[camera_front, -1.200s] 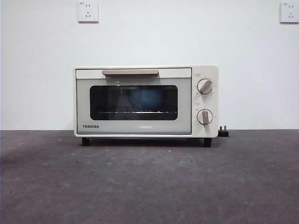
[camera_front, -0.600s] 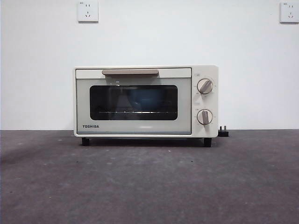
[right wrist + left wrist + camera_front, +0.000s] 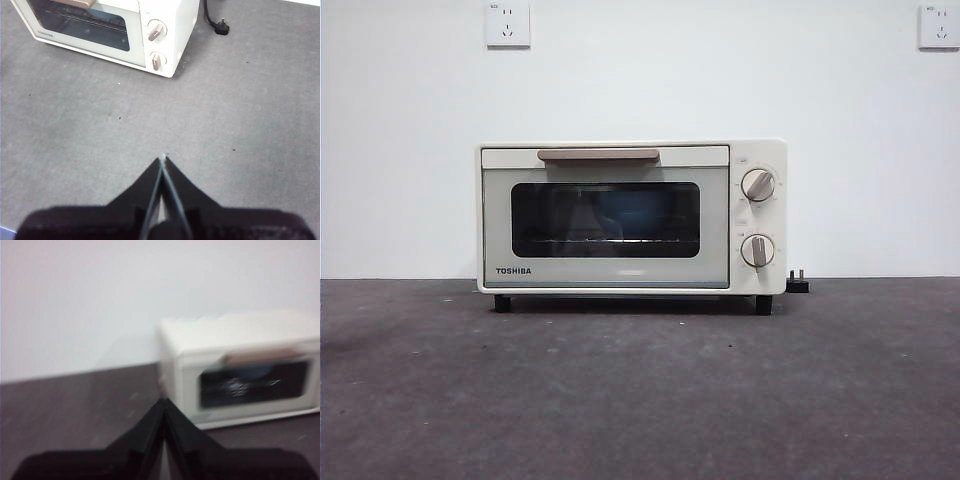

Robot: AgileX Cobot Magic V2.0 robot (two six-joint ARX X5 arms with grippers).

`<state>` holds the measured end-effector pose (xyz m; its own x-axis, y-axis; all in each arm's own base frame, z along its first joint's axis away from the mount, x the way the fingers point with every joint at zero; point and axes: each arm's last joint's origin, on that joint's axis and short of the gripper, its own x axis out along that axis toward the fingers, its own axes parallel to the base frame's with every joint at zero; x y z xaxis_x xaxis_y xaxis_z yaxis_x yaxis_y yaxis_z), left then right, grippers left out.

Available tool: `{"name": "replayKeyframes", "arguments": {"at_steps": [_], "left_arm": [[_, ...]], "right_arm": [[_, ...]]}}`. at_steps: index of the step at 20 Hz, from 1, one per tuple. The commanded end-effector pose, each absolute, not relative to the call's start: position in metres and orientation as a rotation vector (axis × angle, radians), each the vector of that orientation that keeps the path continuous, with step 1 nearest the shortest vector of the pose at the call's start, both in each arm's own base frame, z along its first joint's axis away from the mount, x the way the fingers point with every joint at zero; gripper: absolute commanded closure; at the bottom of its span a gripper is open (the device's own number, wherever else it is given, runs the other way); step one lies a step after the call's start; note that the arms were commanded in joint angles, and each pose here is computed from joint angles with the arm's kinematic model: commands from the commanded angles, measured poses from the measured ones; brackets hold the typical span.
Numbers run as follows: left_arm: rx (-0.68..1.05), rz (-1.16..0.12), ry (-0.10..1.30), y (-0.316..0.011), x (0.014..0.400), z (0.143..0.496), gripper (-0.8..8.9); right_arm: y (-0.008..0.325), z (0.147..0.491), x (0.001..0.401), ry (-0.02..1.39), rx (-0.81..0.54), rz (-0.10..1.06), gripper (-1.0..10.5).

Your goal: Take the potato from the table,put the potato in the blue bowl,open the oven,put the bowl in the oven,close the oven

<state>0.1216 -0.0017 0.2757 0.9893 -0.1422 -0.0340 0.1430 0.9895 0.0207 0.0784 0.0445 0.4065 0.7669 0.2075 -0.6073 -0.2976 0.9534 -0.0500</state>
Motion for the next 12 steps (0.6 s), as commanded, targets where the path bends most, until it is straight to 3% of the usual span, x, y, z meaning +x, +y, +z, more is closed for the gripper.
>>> {"name": "replayKeyframes", "arguments": {"at_steps": [1,5,12], "left_arm": [[0.032,-0.101,0.059,0.000,0.114,0.229,8.18],[0.032,-0.050,0.083,0.001,0.105,0.185,8.18],[0.017,-0.010,0.126,0.002,0.098,0.154,8.18]], "right_arm": [[0.045,0.405,0.079,0.642,-0.142,0.268,9.5],[0.045,0.405,0.079,0.642,-0.142,0.269,9.5],[0.046,0.404,0.081,0.648,-0.144,0.268,9.5]]}}
